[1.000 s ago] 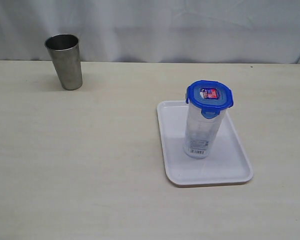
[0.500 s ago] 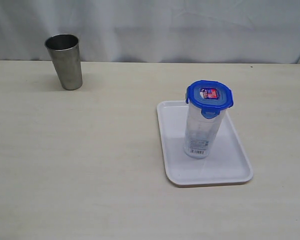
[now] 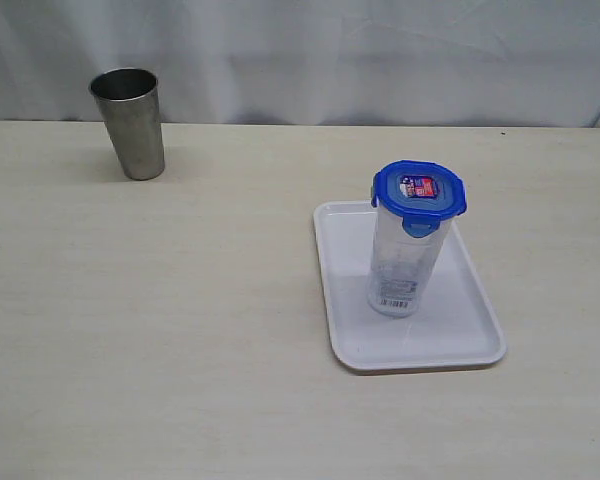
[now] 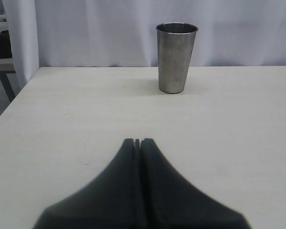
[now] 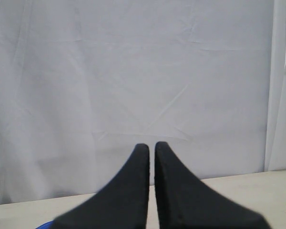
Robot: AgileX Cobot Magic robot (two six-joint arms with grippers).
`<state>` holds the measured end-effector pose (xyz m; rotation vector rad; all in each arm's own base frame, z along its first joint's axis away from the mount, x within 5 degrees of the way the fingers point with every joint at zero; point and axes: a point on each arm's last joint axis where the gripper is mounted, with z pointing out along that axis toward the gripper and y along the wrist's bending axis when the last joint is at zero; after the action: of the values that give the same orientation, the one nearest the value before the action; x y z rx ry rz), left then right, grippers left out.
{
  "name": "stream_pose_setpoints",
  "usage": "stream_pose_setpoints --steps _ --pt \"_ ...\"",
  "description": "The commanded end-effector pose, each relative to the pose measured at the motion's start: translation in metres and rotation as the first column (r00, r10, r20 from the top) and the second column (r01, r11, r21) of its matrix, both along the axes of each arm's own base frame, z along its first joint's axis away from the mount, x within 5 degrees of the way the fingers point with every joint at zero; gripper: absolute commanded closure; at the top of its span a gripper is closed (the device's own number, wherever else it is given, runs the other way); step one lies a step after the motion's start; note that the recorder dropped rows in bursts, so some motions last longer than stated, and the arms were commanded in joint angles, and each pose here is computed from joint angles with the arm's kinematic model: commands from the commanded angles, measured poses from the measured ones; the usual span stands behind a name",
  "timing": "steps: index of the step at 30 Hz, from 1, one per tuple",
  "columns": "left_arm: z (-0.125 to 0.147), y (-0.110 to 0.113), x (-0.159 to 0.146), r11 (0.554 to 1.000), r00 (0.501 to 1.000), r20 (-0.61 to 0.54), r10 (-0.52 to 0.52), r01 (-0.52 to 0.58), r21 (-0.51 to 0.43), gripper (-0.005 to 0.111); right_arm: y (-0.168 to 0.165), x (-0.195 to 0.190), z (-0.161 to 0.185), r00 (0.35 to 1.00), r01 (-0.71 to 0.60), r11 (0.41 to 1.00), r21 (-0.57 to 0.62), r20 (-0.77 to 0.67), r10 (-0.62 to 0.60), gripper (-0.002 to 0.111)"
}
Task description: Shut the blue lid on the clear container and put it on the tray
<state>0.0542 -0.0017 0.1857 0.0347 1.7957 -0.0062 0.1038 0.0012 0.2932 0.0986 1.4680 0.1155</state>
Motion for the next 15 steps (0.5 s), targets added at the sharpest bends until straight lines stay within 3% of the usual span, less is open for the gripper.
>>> stream_pose_setpoints --steps 1,9,15 --pt "0.0 0.0 0.0 1.0 1.0 0.004 0.005 -0.005 0.006 0.107 0.0 -0.001 -0.001 1.0 0.002 1.0 0.004 0.005 -0.002 0.104" --pt "0.0 0.0 0.0 1.0 1.0 0.004 0.005 -0.005 0.006 0.107 -0.001 -0.007 -0.013 1.0 0.011 1.0 -0.003 0.017 -0.011 0.104" --pt "0.0 0.0 0.0 1.0 1.0 0.004 0.005 -0.005 0.006 0.107 -0.008 -0.034 -0.039 0.974 0.049 0.996 0.08 0.217 -0.066 0.104"
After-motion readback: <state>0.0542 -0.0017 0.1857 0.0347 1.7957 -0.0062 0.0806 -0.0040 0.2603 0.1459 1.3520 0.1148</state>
